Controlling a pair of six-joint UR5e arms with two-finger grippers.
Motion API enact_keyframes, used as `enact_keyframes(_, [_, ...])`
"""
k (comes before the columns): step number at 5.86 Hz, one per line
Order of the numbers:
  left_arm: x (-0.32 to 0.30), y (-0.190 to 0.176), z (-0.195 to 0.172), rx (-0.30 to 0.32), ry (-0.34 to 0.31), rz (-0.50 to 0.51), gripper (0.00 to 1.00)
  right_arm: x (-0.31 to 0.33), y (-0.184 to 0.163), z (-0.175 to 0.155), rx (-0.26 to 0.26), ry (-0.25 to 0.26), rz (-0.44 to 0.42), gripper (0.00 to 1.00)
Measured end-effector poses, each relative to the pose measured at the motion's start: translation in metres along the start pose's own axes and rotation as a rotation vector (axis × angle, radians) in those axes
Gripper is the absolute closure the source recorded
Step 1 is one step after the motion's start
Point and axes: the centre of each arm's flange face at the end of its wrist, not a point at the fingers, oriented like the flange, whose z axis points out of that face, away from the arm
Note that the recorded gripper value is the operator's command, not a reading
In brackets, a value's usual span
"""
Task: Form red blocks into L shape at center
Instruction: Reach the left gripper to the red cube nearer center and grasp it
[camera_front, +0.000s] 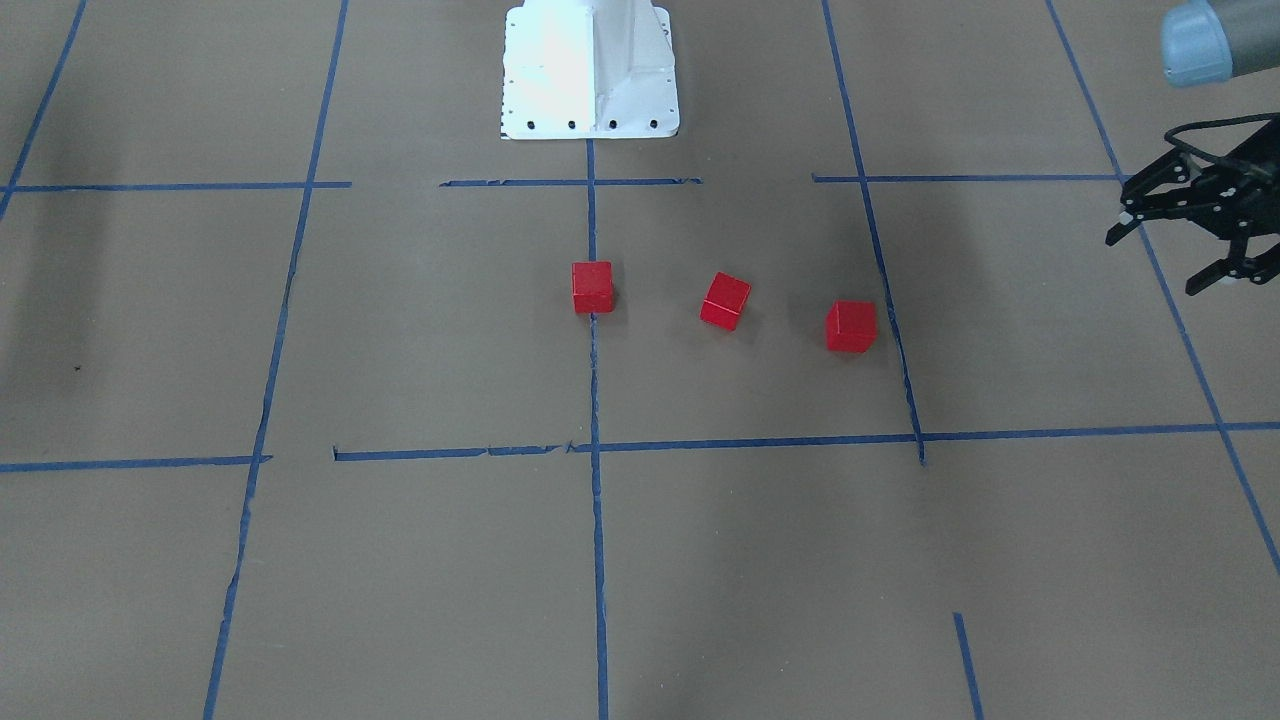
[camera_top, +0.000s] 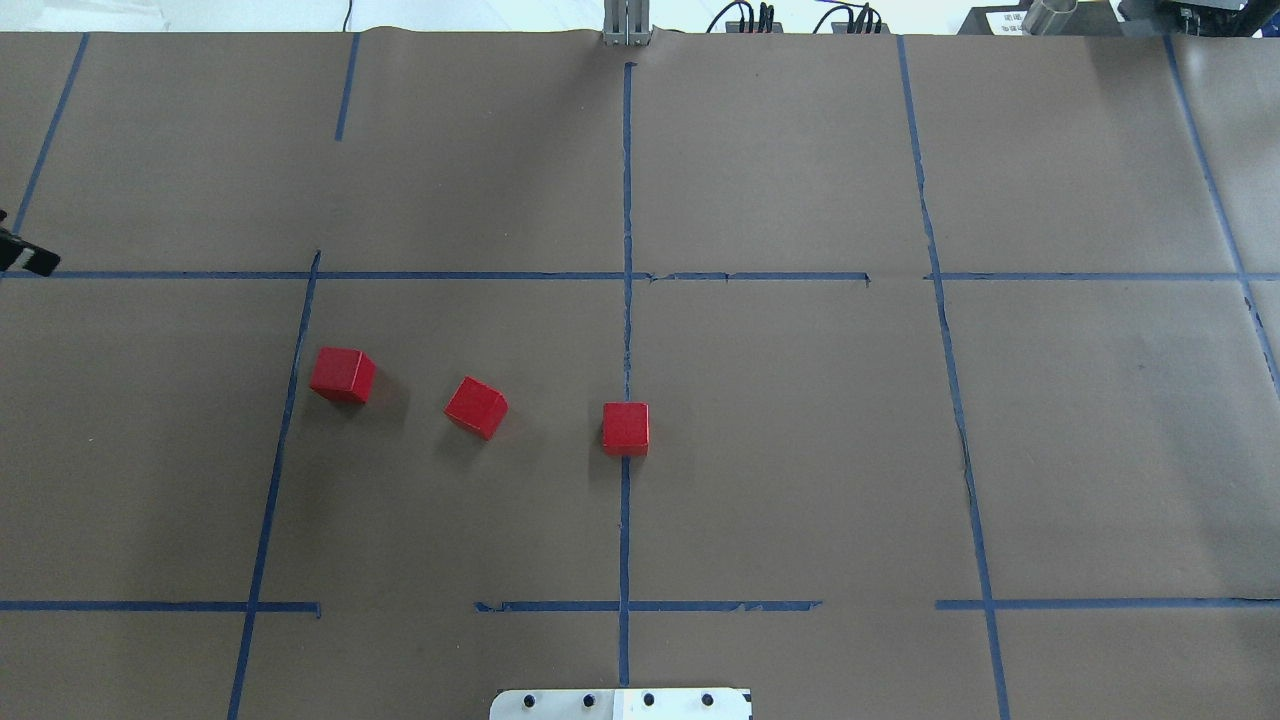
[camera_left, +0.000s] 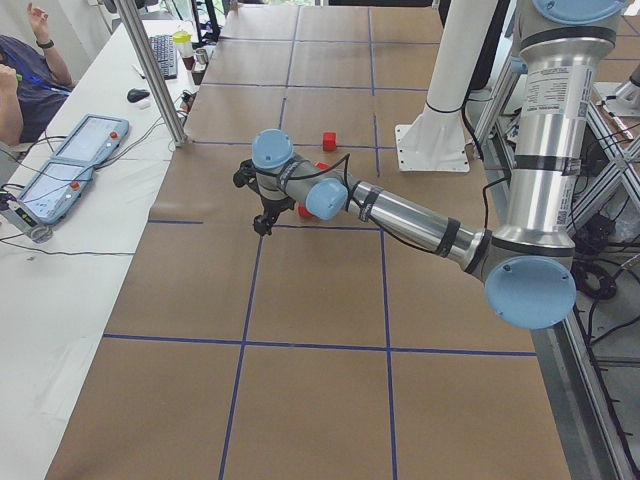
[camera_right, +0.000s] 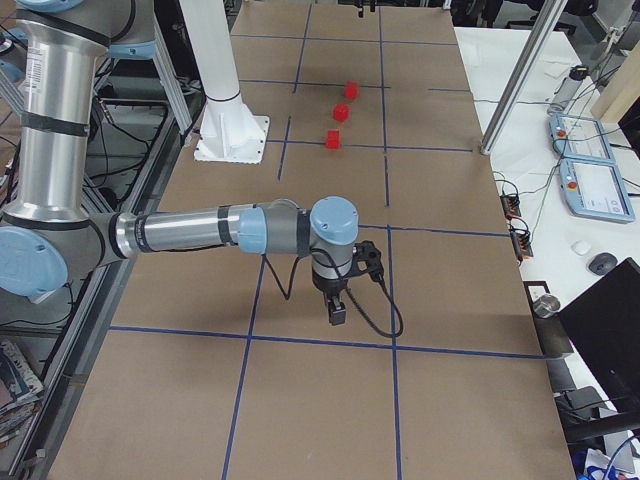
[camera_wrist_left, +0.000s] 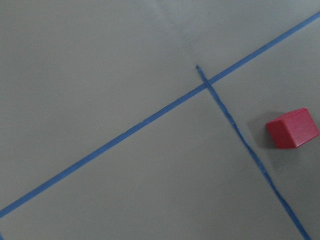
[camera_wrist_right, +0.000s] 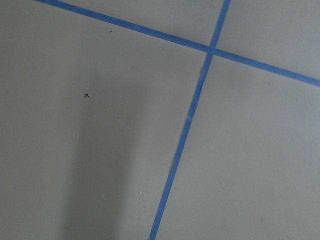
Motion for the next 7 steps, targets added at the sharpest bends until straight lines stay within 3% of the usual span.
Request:
enact_keyframes(1, [0.043,-0.039,0.017,0.002,0.028,0.008,0.0,0.005,0.012,0.0,-0.001,-0.001,0.027,0.0])
enact_keyframes(3, [0.152,-0.099,0.081,0.0,-0.006,-0.003,0.0,0.008,0.016,0.002,-0.005,-0.001,0.041,0.0])
enact_keyframes(5, [0.255,-0.11,0.161,-0.007,-0.062,-0.058,0.0,0.008,0.017,0.003,-0.007,-0.003,0.043,0.0])
enact_keyframes(7, [0.301,-0.106,0.209,-0.008,-0.114,-0.158,0.0,0.008,0.017,0.003,-0.007,-0.004,0.044,0.0])
